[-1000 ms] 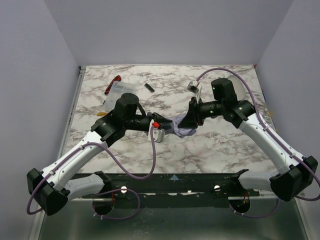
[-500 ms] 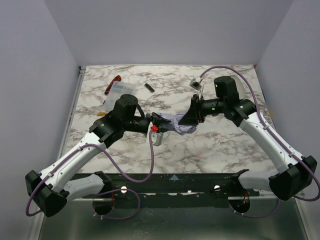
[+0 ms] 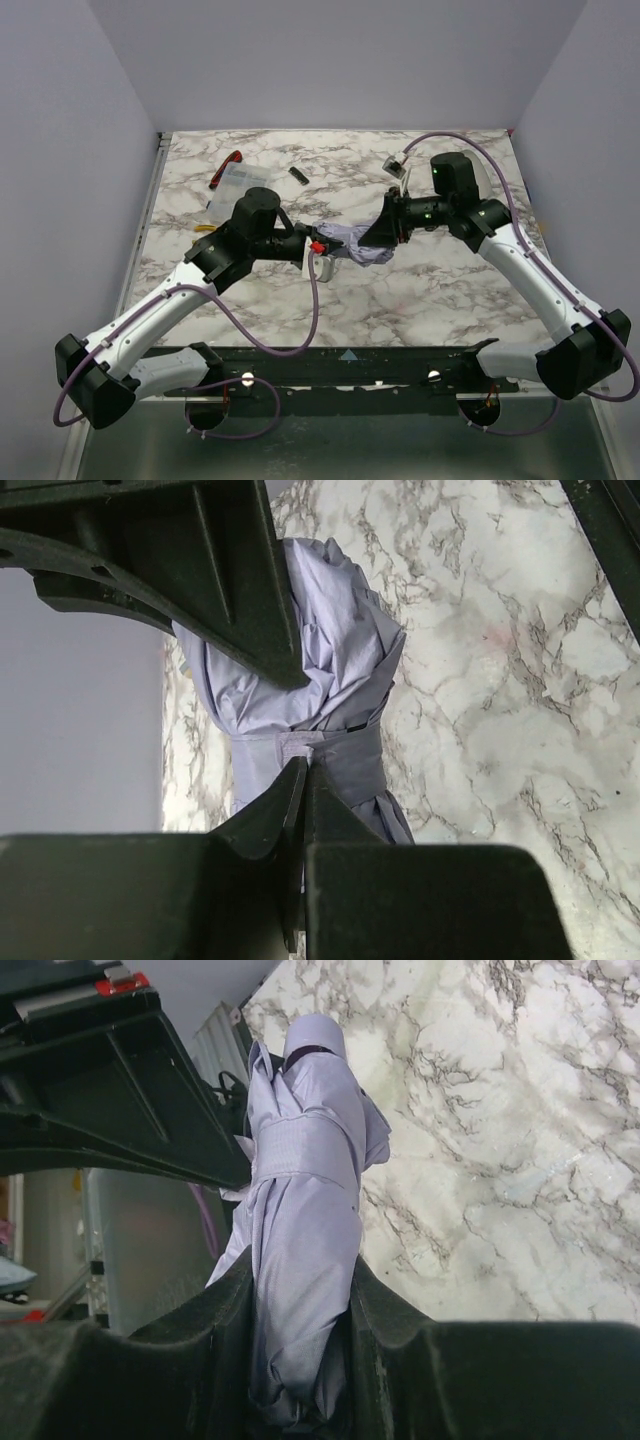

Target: Open the umbrella

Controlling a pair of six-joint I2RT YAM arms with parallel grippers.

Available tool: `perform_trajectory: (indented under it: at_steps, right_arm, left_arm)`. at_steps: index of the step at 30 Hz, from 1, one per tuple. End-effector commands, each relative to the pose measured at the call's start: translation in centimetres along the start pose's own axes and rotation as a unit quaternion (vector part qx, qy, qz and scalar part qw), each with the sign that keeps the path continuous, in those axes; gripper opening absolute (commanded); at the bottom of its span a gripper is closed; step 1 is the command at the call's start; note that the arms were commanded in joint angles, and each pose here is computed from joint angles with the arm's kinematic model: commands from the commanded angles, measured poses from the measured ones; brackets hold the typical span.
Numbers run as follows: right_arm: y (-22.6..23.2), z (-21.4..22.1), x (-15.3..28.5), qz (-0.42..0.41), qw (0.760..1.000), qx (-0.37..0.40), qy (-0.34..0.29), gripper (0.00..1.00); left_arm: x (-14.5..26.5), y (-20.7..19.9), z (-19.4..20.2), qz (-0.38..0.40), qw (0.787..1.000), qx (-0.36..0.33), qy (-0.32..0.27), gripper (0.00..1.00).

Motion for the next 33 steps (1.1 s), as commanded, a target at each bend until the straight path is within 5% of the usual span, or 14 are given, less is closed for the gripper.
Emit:
perform_trajectory:
  at_steps: [1, 12, 19, 25, 33]
  right_arm:
    - [0.7, -3.2, 1.0, -0.038, 0.997, 0.0, -0.062, 0.0]
    - [0.0, -4.4, 1.9, -0.052, 0.995, -0.009, -0.09, 0.0]
    - [-0.6, -4.3, 2.3, -0.032, 0.995, 0.0, -0.096, 0.0]
    - [-2.4, -5.6, 3.8, 0.011, 0.993, 0.032, -0.117, 0.0]
    - [-1.9, -6.3, 4.3, 0.016, 0.989, 0.08, -0.125, 0.0]
  left_arm:
    - [-0.8, -3.2, 1.6, 0.038, 0.999, 0.021, 0.025, 0.0]
    - [-1.4, -6.3, 2.6, 0.092, 0.994, 0.048, 0.036, 0.0]
    - [0.4, -4.8, 1.4, 0.036, 0.986, 0.161, 0.001, 0.61]
    - [2.9, -2.6, 1.4, -0.042, 0.941, 0.333, -0.026, 0.78]
    - [5.7, 1.0, 3.3, -0.157, 0.855, 0.49, -0.07, 0.8]
Point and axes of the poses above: each gripper's point midway between its finger pads, its own x axis back along the fingers, its own y axis along the line the jaws close on, z = x × y, the point moved 4 cm from there along x, back along the fingers, and after that the axes turned 3 degrees about x, right-handed, at the moved point
